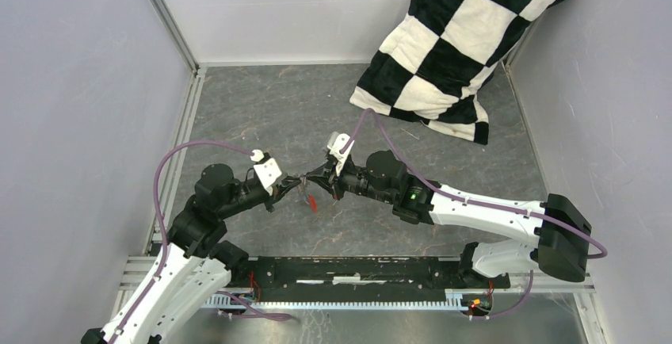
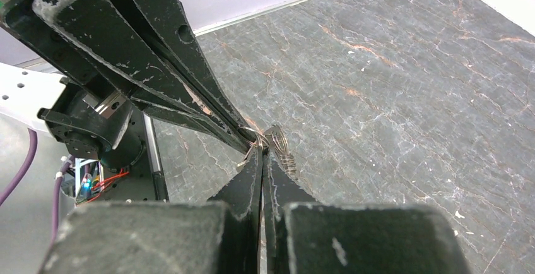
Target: Put the keys on the keyring
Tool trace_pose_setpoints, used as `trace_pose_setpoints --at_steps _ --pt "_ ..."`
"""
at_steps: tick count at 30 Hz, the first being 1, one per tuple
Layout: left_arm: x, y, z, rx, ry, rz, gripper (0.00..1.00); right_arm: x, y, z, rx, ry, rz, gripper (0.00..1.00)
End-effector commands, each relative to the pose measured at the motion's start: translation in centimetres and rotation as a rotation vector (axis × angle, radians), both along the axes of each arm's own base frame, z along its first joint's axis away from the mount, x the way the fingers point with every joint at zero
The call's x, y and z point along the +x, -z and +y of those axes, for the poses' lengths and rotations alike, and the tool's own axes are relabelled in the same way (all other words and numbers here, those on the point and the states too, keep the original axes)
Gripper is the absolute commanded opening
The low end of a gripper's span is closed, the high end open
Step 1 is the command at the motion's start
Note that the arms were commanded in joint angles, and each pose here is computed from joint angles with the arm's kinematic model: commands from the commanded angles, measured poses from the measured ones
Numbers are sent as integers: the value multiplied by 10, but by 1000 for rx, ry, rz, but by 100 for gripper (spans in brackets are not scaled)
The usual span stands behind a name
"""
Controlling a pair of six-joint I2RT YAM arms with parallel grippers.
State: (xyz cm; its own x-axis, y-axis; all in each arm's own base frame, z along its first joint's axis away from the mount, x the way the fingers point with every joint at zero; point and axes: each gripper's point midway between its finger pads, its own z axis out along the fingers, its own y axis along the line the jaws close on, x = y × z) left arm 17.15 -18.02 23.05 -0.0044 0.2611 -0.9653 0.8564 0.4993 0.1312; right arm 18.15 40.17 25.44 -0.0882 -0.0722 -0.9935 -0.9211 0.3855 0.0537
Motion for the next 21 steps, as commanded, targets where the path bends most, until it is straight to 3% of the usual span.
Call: trace_pose_setpoints --at_steps 1,21 --pt "-2 -25 -5 -44 44 -107 2 9 -4 -4 21 41 0 0" --pt "-11 -43 -9 -78 102 -204 2 10 5 -15 68 -6 74 0"
